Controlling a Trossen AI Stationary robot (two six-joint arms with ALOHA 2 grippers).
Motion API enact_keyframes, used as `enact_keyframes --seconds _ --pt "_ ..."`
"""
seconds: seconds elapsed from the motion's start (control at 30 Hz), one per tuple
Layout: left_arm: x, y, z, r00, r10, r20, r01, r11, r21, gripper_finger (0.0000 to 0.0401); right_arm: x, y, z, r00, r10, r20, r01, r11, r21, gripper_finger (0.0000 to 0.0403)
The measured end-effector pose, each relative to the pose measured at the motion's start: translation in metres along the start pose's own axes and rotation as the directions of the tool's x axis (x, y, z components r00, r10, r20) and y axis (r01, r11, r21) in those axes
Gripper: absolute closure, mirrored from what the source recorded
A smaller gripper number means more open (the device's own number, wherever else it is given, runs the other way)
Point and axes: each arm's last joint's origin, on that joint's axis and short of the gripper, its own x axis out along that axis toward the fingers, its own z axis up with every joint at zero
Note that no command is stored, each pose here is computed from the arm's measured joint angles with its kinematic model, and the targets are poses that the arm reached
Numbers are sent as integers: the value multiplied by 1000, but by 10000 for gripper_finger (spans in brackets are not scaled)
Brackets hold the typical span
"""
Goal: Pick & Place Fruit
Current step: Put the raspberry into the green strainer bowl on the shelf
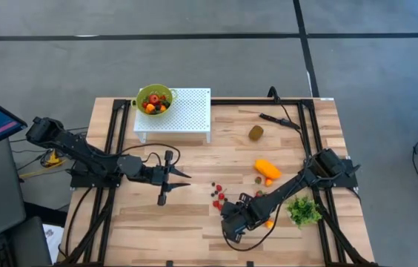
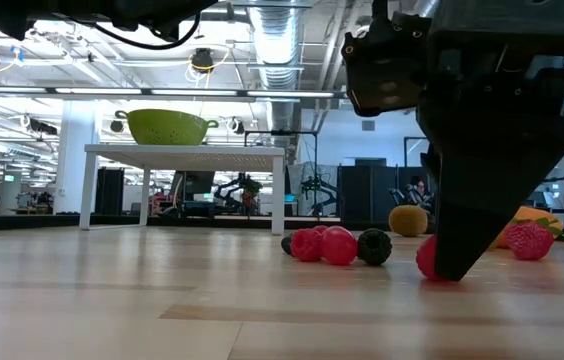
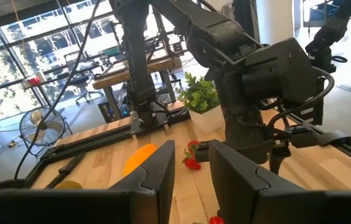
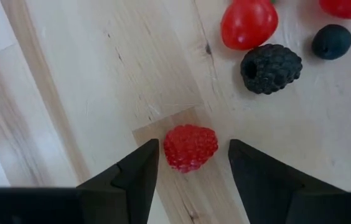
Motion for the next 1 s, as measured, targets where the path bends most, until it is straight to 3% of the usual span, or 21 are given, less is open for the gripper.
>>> enact_keyframes --seconds 0.73,0.87,1.0 --pt "0 0 0 1000 0 0 0 1000 0 306 -1 -5 7 1000 -1 11 1 1000 14 291" --pt "0 0 0 1000 0 0 0 1000 10 306 -7 -5 9 1000 15 27 -14 999 -53 291" --pt "0 -1 -3 999 -8 -31 11 996 88 306 -28 -4 16 994 63 95 -50 990 -135 291"
